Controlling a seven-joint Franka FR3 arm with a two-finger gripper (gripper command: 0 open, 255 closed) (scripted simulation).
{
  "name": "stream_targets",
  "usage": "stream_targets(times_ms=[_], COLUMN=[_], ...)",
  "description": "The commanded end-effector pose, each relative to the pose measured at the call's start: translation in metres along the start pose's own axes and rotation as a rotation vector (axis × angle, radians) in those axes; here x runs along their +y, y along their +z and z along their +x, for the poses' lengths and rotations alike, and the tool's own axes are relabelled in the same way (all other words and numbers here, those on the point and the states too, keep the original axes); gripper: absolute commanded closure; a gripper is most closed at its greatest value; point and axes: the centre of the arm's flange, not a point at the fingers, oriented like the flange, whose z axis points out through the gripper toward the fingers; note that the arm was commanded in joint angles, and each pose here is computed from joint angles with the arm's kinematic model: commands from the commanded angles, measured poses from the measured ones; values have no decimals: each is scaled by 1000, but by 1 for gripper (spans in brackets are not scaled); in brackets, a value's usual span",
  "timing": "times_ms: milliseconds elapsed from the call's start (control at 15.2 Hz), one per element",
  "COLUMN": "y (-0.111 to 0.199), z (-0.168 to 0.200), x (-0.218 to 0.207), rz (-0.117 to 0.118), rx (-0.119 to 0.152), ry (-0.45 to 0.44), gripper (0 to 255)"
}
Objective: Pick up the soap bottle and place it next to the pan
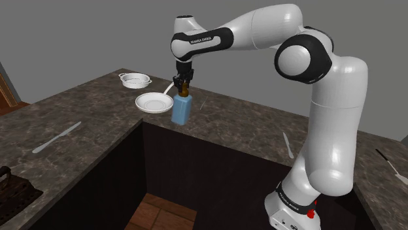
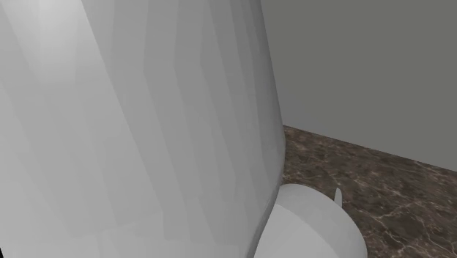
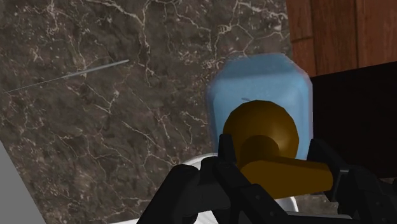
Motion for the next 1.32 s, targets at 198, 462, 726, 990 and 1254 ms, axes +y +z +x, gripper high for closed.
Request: stream_targets(times_ms=[198,462,726,990,1254], y=[0,0,-50,-50,-50], z=[0,0,0,0,0], x=[0,0,0,0,0], rz=[0,0,0,0,0], rx=[1,1,1,1,1], ry=[0,0,0,0,0], gripper=[0,0,0,0,0])
